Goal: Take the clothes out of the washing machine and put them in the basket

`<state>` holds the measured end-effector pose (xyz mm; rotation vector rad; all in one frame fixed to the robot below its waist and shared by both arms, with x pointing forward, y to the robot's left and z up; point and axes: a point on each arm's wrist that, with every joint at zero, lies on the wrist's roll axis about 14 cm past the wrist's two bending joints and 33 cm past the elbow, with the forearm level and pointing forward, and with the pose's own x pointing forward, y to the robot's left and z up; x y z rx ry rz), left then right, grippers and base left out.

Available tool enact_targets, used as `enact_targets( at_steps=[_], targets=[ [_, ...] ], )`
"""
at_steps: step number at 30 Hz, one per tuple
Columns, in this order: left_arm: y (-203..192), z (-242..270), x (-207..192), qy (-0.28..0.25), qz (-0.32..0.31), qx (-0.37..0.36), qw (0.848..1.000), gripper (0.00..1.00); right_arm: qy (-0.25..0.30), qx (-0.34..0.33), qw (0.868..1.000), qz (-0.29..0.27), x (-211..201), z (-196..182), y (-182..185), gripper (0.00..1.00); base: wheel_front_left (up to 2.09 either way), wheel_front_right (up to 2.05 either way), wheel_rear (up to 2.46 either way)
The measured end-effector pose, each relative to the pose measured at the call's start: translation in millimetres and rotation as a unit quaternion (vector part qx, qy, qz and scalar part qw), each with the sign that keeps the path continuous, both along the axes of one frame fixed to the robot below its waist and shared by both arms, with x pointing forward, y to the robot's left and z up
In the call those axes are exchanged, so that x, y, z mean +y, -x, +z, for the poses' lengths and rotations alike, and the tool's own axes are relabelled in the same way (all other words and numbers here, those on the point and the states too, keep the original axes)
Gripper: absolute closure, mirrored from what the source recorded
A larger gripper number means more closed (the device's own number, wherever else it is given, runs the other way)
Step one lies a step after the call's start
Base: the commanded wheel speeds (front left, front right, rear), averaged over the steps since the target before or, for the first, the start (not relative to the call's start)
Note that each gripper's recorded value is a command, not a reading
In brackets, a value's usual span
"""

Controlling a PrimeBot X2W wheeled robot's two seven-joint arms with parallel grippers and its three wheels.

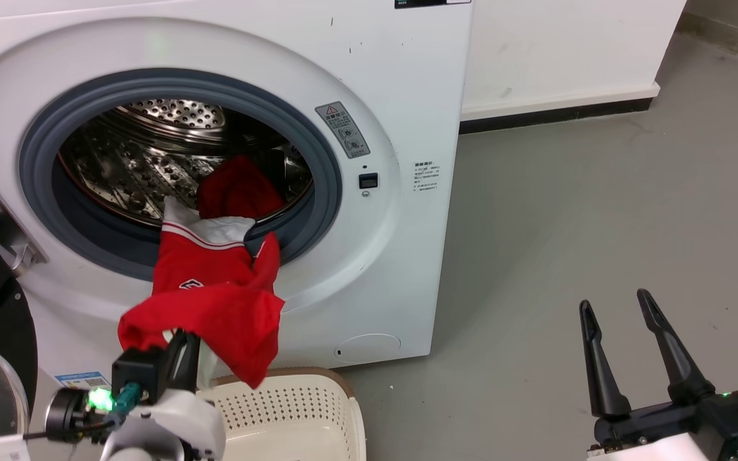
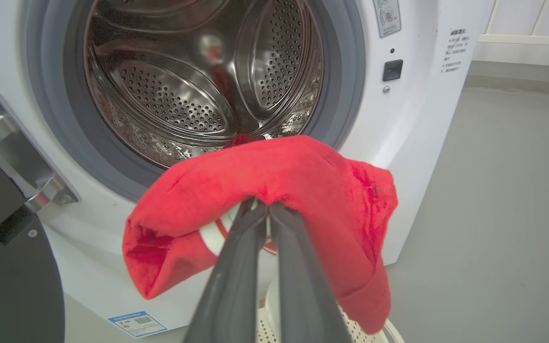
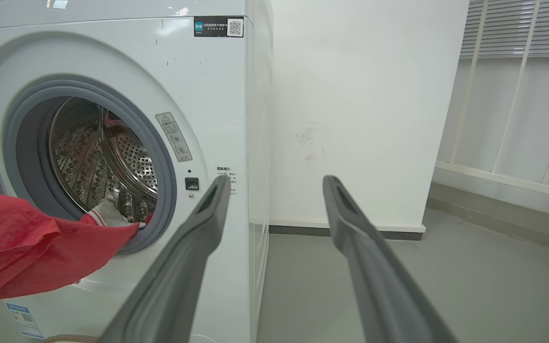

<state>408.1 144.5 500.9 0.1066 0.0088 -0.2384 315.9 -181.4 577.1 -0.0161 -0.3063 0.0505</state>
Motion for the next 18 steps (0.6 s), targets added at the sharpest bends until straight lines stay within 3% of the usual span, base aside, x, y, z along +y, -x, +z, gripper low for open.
enact_targets(
  at_steps=[7,18],
  targets=[
    [21,-28,-2,0.008,0.002,0.05,0.999,1.0,-0.001,0.004,1.0,0.003,2,-2,1,0.0,0.0,0.0,0.0],
    [23,-96,-7,0.024,0.004,0.152,0.988,1.0,0.005,0.02,1.0,-0.005,-2,-10,-12,0.0,0.0,0.0,0.0]
  ],
)
